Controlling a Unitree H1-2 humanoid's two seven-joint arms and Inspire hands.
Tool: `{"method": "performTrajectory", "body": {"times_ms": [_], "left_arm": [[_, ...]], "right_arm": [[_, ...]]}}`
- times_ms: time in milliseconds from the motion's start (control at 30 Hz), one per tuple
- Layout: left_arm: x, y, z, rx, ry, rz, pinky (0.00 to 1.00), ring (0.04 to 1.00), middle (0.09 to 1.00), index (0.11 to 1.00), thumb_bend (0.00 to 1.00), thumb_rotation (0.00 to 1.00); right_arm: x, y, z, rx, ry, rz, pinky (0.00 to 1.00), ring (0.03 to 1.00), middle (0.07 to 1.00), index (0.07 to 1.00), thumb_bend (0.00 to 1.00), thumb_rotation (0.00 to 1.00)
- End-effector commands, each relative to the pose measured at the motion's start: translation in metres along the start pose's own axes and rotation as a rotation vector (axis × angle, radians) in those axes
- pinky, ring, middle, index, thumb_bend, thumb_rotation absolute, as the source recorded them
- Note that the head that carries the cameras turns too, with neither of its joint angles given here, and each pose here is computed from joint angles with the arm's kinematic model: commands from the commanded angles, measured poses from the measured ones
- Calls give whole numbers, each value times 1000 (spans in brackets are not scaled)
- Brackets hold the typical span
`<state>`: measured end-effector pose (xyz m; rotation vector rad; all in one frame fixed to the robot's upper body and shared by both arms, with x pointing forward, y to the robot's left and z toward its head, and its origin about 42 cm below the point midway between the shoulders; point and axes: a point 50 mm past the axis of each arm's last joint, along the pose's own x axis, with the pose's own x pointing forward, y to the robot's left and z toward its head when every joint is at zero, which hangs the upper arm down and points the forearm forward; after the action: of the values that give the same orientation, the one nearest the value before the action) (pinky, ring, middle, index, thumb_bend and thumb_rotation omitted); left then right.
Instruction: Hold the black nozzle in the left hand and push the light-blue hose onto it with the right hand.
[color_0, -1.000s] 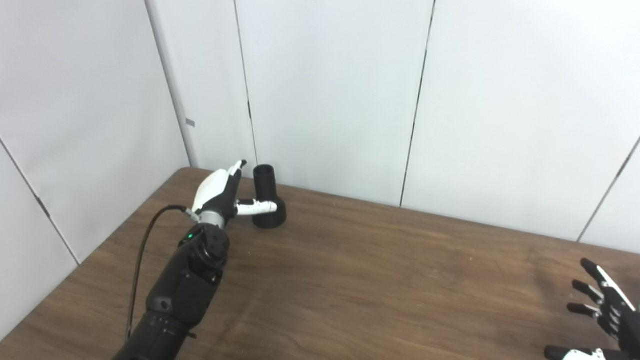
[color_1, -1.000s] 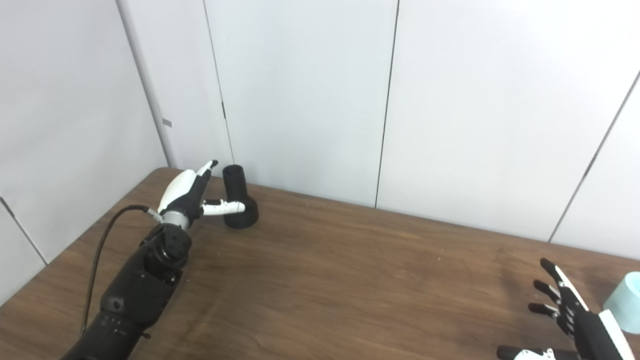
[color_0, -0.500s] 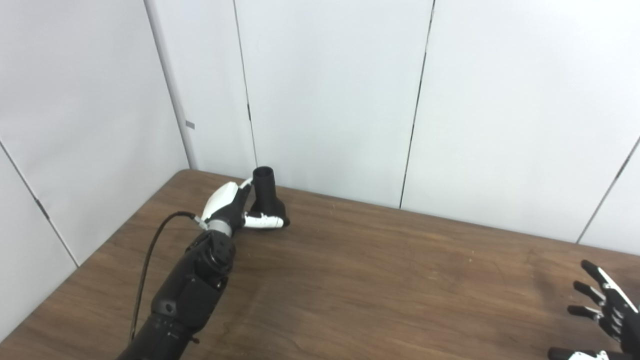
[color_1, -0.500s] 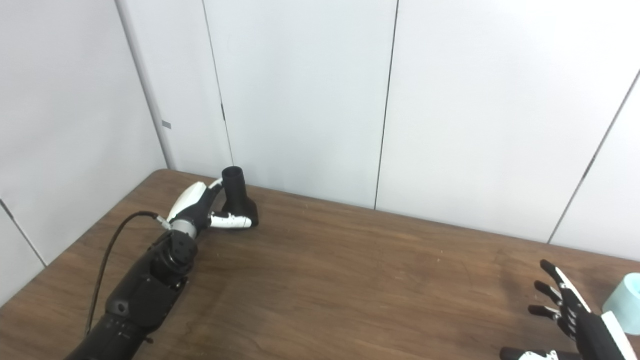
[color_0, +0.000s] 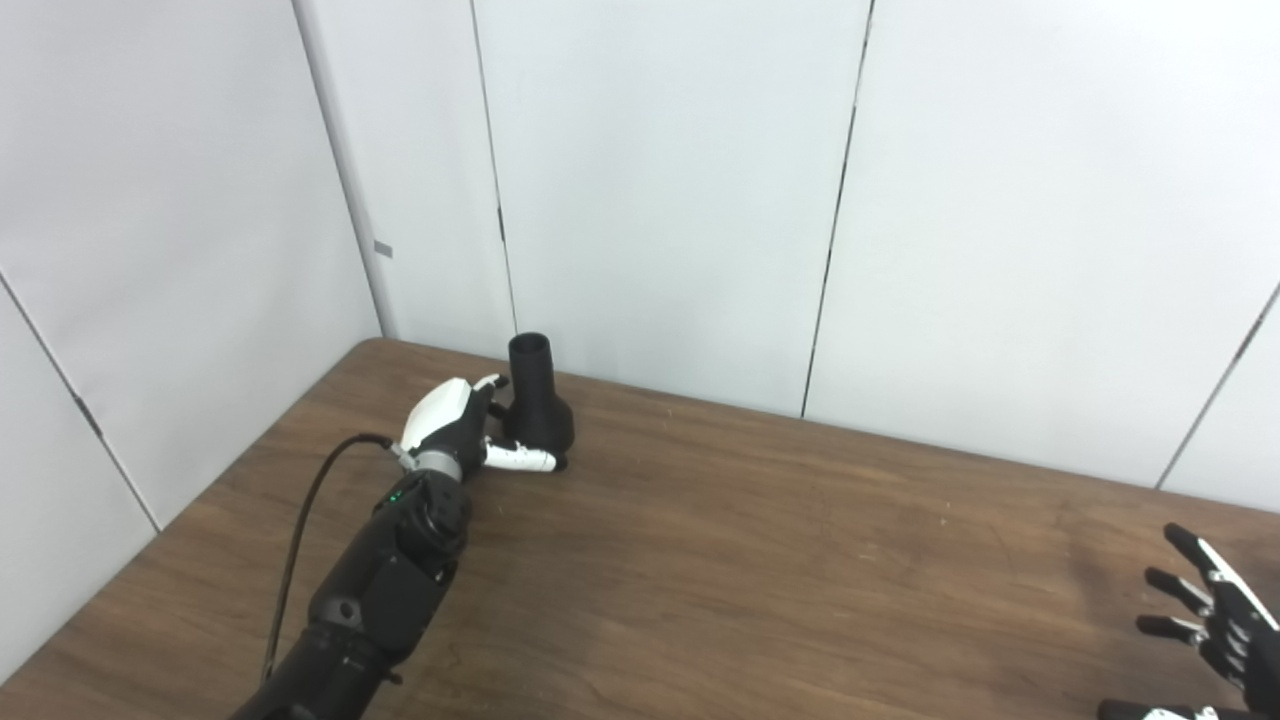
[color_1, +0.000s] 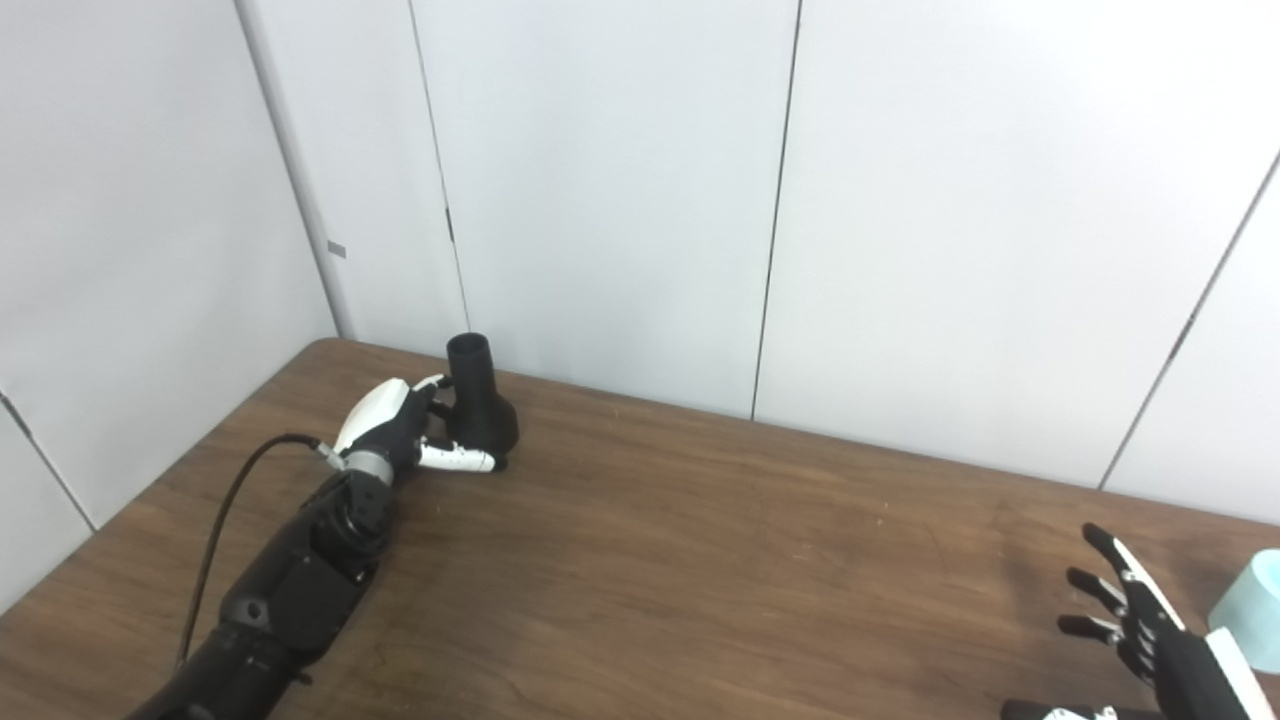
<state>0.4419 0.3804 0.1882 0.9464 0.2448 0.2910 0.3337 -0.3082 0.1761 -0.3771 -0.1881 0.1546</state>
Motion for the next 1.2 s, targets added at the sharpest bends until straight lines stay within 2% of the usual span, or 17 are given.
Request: {"method": "performTrajectory", "body": {"times_ms": [0, 233, 433, 533, 700, 833, 933, 1033, 1167], "left_arm": [[9, 15, 17, -17, -63, 44, 1000, 884, 776, 859, 991, 315], [14, 8, 13, -45, -56, 32, 1000, 876, 760, 813, 971, 294], [10, -10, 13, -60, -62, 4, 1000, 849, 730, 785, 919, 235], [9, -18, 13, -53, -60, -12, 1000, 852, 734, 785, 912, 237], [7, -26, 9, -64, -61, -57, 1000, 951, 829, 797, 916, 259], [7, -30, 10, -77, -66, -73, 1000, 972, 853, 787, 916, 262], [6, -33, 10, -90, -73, -85, 1000, 974, 855, 773, 901, 238], [6, -36, 9, -89, -77, -95, 1000, 973, 838, 747, 881, 172], [6, -37, 9, -95, -89, -114, 1000, 955, 777, 707, 858, 117]], "right_arm": [[7, -11, 19, -20, -100, -32, 720, 893, 985, 959, 964, 229], [6, -9, 18, -22, -140, -62, 692, 857, 954, 958, 886, 240], [5, -7, 18, -26, -148, -63, 693, 854, 953, 954, 871, 257], [5, -6, 18, -27, -149, -61, 698, 856, 954, 954, 868, 261], [1, -8, 19, -30, -149, -59, 703, 853, 955, 955, 861, 275], [0, -7, 20, -34, -144, -55, 710, 855, 957, 957, 849, 283], [-1, -7, 20, -35, -142, -53, 715, 857, 958, 958, 842, 286], [-3, -8, 22, -34, -143, -53, 712, 858, 958, 958, 842, 295], [-4, -7, 22, -34, -145, -54, 714, 858, 957, 958, 837, 298]]}}
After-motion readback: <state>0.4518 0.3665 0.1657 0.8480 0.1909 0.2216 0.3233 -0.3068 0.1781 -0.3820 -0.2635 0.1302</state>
